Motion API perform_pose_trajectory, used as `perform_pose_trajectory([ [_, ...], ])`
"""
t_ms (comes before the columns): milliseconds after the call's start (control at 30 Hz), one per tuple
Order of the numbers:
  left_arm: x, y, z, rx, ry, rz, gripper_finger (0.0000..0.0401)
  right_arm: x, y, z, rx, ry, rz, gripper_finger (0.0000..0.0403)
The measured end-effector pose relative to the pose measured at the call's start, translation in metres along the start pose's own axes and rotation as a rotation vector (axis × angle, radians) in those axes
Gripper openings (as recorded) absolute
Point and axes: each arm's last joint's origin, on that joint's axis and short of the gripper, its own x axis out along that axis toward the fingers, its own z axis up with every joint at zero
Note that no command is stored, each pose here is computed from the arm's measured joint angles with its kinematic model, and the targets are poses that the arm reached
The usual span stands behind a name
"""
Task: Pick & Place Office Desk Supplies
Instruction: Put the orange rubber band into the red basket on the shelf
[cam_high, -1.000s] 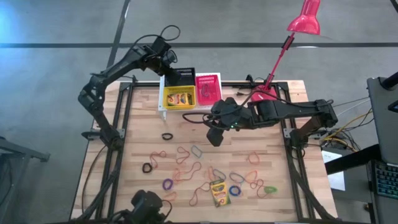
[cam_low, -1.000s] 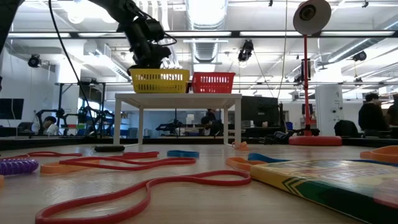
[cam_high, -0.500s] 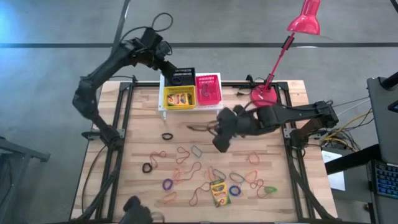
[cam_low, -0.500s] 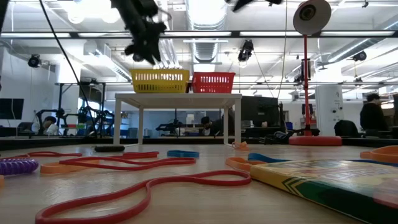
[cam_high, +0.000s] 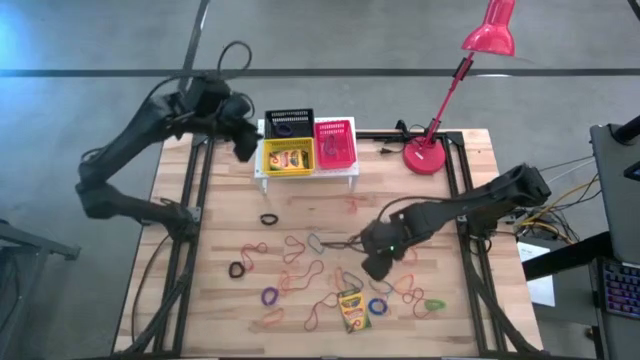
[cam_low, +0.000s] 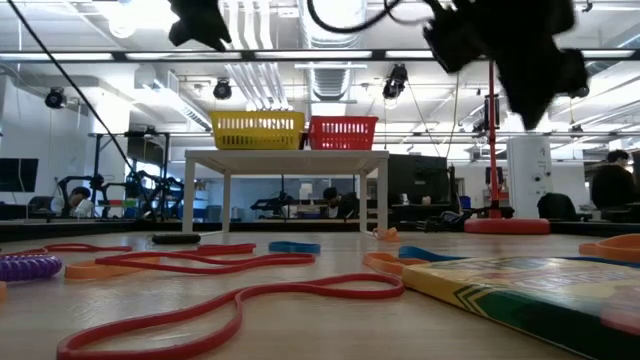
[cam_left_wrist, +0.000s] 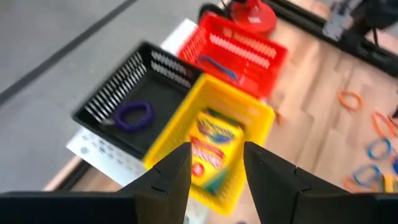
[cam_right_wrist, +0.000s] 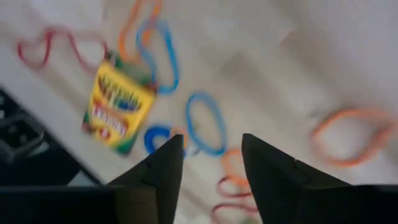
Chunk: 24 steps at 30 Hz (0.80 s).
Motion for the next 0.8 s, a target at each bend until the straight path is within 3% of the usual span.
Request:
perform_pose_trajectory([
  [200, 0.008, -0.015, -0.034, 0.018, 0.049, -0.057, 0.0147, 0.042, -0.017, -0.018, 0.109, 0.173, 0.063, 0.0209],
  [433, 0.024, -0.024, -0.062, -0.030, 0.059, -0.095, 0.0147, 0.070, -0.045, -0.036, 0.307, 0.211, -0.068, 0.0219],
  [800, 0.030, -0.024, -0.068, -0.046, 0.056, -0.099, 0.0147, 0.081, -0.058, -0.041, 0.370, 0.188, -0.181, 0.0212],
])
